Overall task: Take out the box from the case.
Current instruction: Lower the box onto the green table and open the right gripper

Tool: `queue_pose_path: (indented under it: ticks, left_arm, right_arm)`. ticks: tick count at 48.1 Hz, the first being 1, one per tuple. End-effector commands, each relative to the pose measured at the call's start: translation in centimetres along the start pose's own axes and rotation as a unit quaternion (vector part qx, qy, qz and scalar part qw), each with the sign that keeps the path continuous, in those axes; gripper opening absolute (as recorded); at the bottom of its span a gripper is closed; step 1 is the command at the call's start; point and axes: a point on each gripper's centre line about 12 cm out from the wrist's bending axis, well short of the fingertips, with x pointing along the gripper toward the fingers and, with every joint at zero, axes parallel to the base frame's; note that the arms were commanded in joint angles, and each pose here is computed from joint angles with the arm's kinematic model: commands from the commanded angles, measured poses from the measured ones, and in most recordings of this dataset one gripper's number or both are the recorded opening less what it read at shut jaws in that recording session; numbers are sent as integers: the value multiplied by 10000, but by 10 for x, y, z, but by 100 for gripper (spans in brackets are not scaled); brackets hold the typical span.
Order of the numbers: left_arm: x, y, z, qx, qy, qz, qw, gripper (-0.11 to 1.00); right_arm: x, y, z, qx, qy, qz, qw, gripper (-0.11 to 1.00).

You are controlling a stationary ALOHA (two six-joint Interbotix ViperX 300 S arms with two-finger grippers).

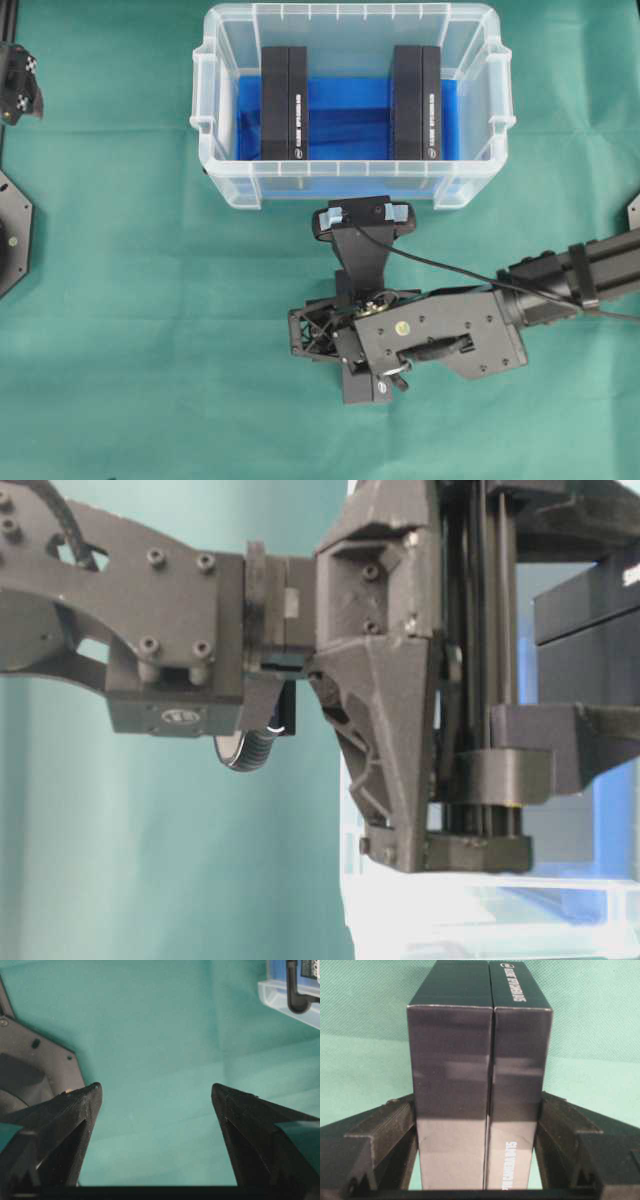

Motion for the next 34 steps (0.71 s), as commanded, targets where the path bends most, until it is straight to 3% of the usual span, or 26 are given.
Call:
queue_pose_path:
  ticks: [1, 13, 19, 22, 34]
  left_arm:
    - [-3, -1, 2, -16, -46, -32, 10000, 90]
    - [-3, 0, 2, -16, -57, -35, 10000, 90]
    - [-3, 0, 2, -9, -55, -37, 10000, 90]
    - [-3, 0, 2, -17, -54, -45, 10000, 90]
    - [-3, 0, 2, -8, -61, -41, 10000, 90]
  right_arm:
    - [-29, 1, 4, 46, 104, 319, 9994, 67]
    - [-32, -2, 9, 53, -44, 223, 9997, 68]
    - [-35, -8, 13, 65, -246, -65, 9997, 90]
    - [-36, -10, 15, 65, -310, -154, 9994, 95]
    - [-39, -5, 14, 65, -285, 19, 9996, 95]
